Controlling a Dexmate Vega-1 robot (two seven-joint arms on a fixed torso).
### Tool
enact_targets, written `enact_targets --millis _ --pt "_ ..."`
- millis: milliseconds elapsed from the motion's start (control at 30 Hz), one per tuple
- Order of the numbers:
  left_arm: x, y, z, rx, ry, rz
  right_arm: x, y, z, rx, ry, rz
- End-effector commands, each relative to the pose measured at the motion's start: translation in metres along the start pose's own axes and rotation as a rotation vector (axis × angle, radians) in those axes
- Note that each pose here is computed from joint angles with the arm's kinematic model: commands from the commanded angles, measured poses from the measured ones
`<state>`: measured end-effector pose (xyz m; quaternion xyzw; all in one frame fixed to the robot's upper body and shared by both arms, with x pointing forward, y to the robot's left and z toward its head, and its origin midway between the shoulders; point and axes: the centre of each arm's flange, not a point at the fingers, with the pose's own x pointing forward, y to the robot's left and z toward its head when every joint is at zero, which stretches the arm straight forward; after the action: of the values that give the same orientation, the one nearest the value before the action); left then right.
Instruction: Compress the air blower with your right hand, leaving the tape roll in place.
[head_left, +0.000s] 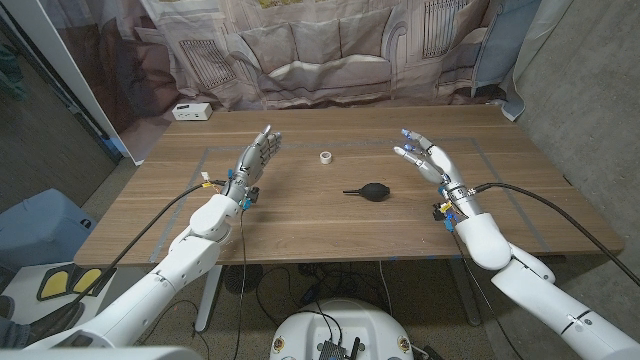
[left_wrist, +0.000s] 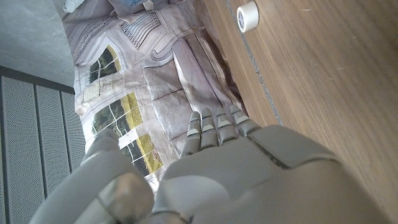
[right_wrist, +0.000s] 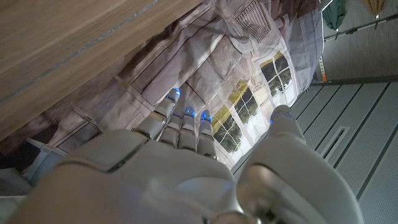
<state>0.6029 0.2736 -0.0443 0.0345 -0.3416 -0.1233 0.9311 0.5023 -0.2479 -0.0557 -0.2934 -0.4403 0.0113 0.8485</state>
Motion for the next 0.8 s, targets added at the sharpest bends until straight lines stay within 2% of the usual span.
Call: enact_targets --millis 33,433,800 --pt "-0.003 -0.001 -0.002 -0.009 0.006 -0.002 -0.003 0.009 0.009 -0.135 0.011 0.006" --pt "-0.003 0.001 0.000 -0.005 -0.004 -0.009 -0.002 0.016 0.018 -0.283 0.009 0.029" --pt "-0.003 0.000 0.002 0.000 -0.007 -0.013 0.003 0.018 0.022 -0.341 0.023 0.087"
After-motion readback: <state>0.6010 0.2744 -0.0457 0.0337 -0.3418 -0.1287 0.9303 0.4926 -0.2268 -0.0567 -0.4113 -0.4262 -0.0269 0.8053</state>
